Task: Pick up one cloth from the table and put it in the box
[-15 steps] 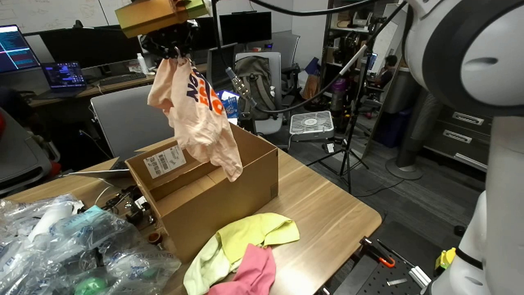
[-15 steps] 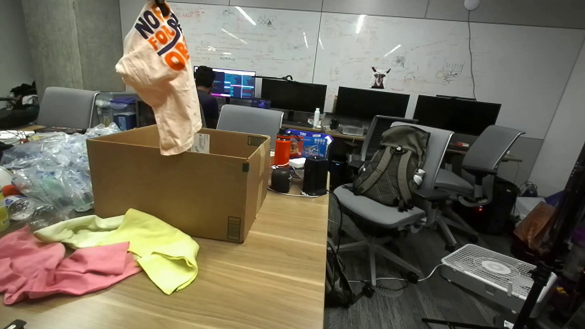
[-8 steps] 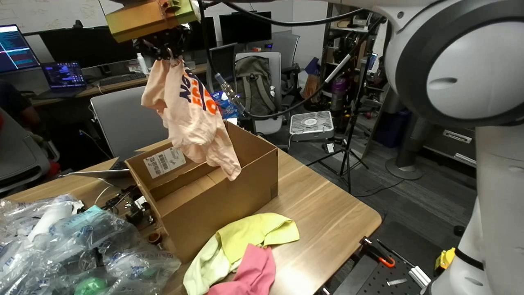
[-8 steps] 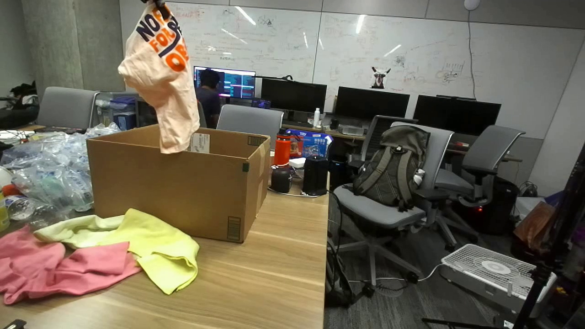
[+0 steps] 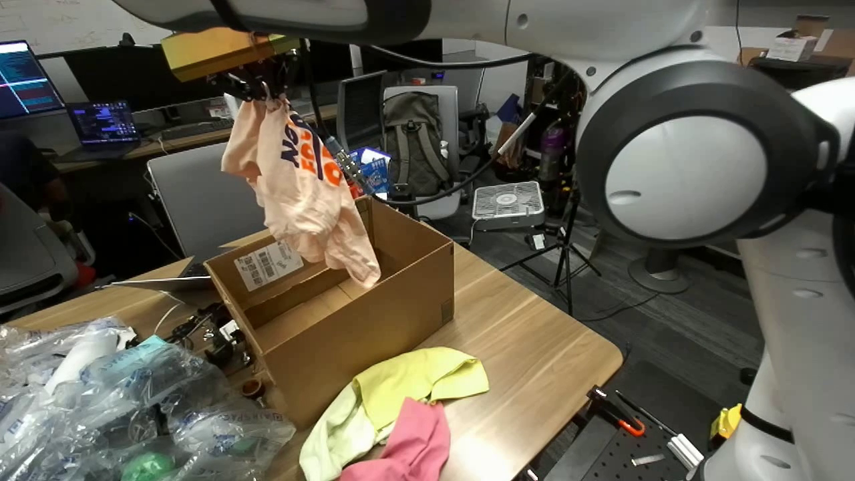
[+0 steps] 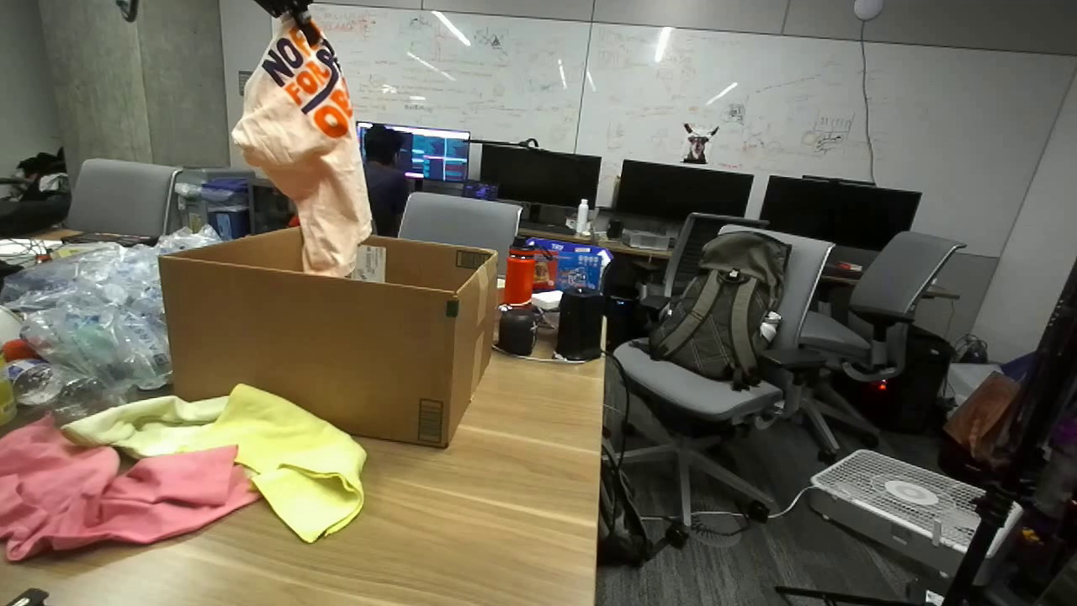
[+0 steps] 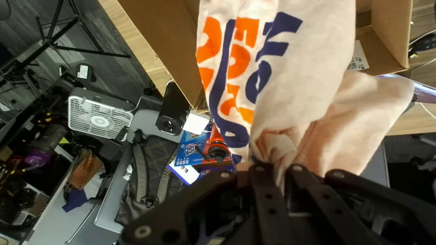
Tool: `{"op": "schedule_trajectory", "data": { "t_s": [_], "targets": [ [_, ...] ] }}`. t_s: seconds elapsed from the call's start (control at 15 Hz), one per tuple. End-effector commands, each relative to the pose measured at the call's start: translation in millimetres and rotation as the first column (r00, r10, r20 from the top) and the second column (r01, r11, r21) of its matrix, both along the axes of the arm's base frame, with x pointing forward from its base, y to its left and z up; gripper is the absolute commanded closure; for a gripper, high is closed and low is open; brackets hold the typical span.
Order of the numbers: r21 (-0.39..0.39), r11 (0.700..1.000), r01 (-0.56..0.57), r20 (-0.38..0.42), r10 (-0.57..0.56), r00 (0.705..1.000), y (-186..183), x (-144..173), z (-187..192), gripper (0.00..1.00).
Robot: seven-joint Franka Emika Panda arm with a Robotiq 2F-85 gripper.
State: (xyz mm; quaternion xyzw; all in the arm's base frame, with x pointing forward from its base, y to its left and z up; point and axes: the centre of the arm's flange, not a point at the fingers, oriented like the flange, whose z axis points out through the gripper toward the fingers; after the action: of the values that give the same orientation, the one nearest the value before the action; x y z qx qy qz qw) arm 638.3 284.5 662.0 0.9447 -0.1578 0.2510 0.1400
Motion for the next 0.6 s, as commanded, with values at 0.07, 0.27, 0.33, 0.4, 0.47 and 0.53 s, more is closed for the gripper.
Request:
{"op": "schedule_trajectory", "data": {
  "t_s": [0.07, 0.27, 0.33, 0.4, 0.47, 0.53],
  "targets": [
    [0.008, 1.0, -0.025, 0.024, 0.025, 0.999, 16, 39, 27, 0.98],
    [0.007, 1.0, -0.026, 0.025, 0.026, 0.999, 15, 46, 23, 0.98],
    [0.011, 1.0, -0.026, 0.024, 0.025, 0.999, 15, 48, 23, 0.98],
    [0.011, 1.0, -0.027, 0.023, 0.027, 0.999, 16, 48, 20, 0.98],
    [0.009, 1.0, -0.026, 0.023, 0.026, 0.999, 16, 49, 20, 0.98],
    [0.01, 1.0, -0.026, 0.023, 0.025, 0.999, 16, 50, 20, 0.98]
  ]
}}
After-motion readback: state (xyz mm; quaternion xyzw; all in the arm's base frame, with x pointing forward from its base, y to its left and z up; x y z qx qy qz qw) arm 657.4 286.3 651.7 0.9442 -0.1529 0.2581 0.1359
